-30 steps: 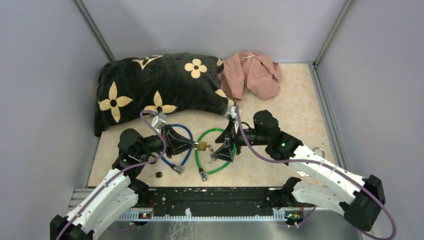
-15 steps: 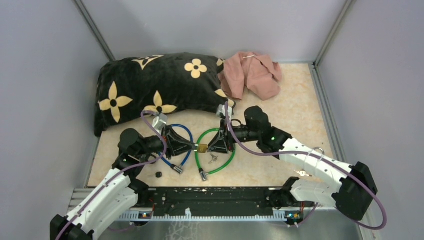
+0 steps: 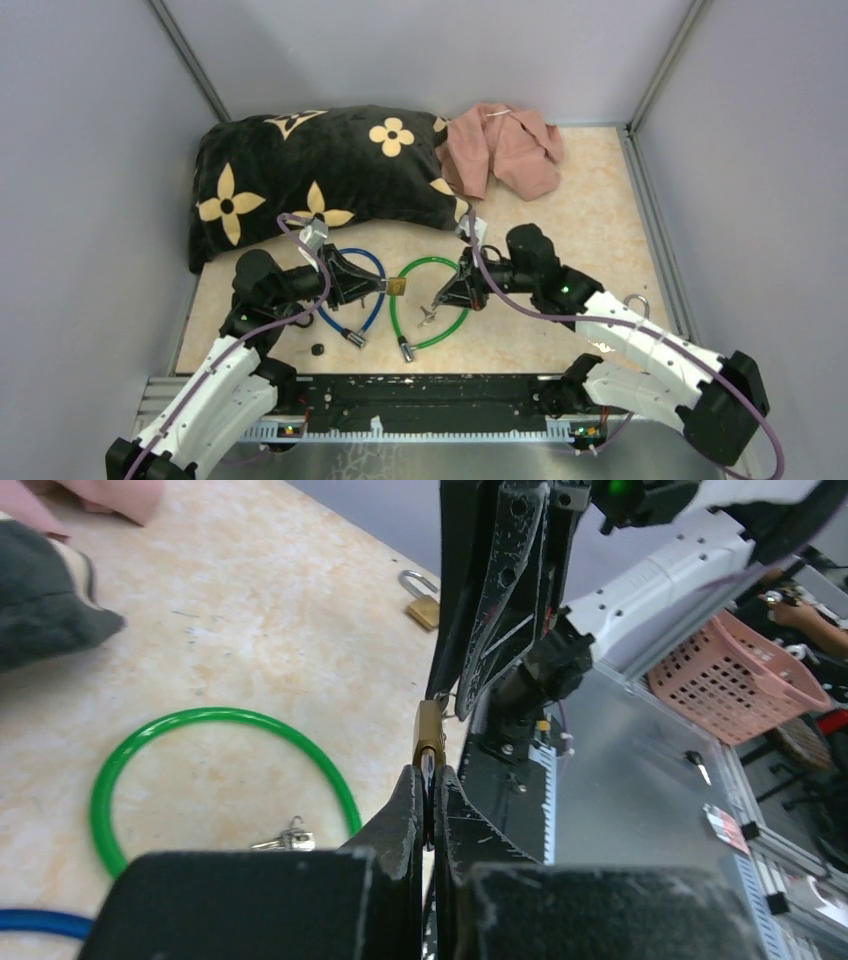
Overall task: Lock with the key
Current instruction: Lock the lock, then place the key at the center of the board.
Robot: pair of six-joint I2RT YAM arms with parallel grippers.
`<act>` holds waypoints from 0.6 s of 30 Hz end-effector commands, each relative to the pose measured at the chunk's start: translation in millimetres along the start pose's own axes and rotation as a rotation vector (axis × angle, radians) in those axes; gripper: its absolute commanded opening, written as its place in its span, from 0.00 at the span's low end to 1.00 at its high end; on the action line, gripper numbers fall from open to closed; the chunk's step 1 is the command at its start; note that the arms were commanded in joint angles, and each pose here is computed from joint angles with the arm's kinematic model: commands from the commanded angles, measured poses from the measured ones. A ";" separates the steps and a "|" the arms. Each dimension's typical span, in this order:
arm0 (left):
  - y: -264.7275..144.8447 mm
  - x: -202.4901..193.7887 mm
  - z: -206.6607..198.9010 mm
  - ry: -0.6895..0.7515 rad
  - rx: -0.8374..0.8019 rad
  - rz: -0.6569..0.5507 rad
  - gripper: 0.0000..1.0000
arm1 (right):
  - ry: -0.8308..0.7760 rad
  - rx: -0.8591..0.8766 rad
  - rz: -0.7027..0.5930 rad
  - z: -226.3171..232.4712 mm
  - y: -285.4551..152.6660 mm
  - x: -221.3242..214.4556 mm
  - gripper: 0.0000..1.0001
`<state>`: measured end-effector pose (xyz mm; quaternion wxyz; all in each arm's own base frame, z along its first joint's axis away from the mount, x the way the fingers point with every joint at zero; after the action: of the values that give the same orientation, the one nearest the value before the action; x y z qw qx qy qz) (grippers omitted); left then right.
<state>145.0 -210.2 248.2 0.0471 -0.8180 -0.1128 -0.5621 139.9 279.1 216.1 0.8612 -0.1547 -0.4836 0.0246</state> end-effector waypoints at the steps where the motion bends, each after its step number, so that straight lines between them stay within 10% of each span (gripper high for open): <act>1: -4.7 15.4 2.1 0.082 0.018 -0.002 0.00 | 0.120 -0.209 -0.062 -29.0 -30.5 -13.5 0.00; 10: 16.0 -49.6 24.7 -0.242 0.107 0.175 0.00 | 0.654 -0.884 0.022 -100.7 -85.0 -109.6 0.00; 18: 96.6 -115.3 -11.2 -0.287 -0.095 0.476 0.00 | 0.692 -1.227 -0.058 -141.1 -115.5 -127.7 0.00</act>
<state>107.6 -284.6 146.1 0.1311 -0.9040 0.0900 -0.3969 153.7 131.7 73.2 0.7804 -0.5644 -0.1282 -0.2364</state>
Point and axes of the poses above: each gripper's point midway between its finger pads, its own y axis out along the fingers, its own z axis along the line the jaws close on, x = y × z, the point moved 2 cm from there along -y, back along the fingers, and after that the axes turned 5 degrees about y, right-handed, at the moved point
